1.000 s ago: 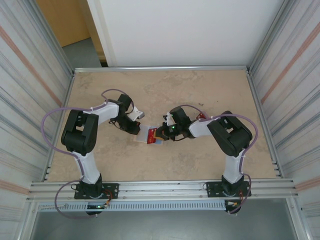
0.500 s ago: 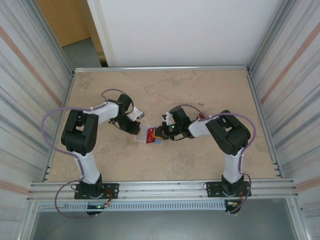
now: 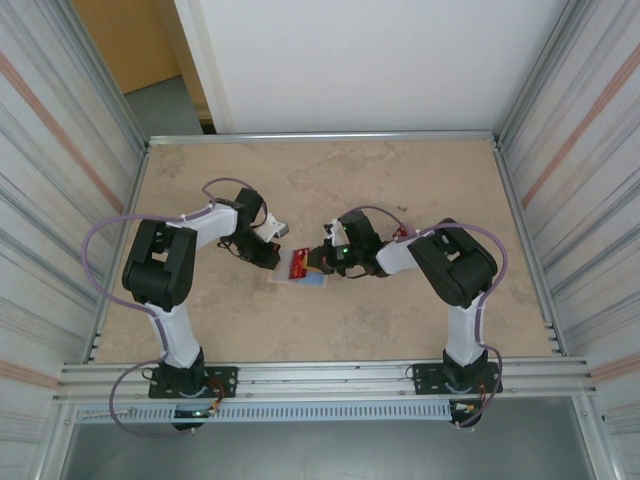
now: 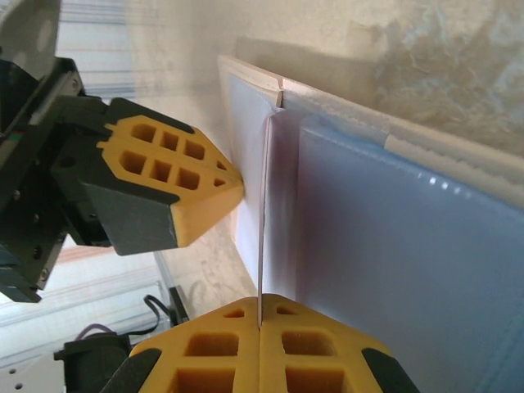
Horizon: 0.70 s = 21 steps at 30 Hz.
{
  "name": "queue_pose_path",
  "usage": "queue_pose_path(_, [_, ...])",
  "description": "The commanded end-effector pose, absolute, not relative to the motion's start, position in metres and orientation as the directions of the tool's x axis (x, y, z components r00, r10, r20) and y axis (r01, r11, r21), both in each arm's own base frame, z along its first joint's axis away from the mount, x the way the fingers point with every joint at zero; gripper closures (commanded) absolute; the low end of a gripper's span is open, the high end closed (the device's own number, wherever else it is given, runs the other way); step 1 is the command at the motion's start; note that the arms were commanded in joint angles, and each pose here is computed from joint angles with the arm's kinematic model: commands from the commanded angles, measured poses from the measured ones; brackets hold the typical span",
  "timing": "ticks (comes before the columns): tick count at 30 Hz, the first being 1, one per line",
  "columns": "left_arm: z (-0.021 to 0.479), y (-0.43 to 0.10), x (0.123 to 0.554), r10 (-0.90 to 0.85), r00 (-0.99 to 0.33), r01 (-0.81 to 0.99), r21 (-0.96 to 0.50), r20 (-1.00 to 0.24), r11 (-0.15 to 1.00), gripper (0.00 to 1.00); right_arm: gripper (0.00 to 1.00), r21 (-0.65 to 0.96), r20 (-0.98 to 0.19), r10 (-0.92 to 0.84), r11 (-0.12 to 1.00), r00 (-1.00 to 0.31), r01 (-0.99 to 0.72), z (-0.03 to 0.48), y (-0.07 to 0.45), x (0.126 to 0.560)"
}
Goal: Put the credit cards into the card holder
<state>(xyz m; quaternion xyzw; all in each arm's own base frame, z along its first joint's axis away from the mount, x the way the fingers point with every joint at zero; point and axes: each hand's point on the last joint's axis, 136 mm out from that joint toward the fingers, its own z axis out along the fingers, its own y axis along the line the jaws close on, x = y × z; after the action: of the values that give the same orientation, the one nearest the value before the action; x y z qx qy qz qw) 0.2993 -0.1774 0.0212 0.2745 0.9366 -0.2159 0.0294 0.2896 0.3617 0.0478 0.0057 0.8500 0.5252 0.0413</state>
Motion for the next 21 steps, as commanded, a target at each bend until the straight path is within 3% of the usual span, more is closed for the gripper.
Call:
queue_pose_path(1, [0.016,-0.171,0.296,0.524,-0.839,0.538,-0.367,-0.146,0.759,1.00,1.00,0.906,-0.077,0.078,0.421,-0.994,-0.037,0.049,0.362,0.296])
queue_pose_path(21, [0.021,-0.173,0.296,0.519,-0.840,0.537,-0.371,-0.156,0.757,1.00,1.00,0.905,-0.028,0.029,0.425,-0.999,-0.013,0.025,0.373,0.285])
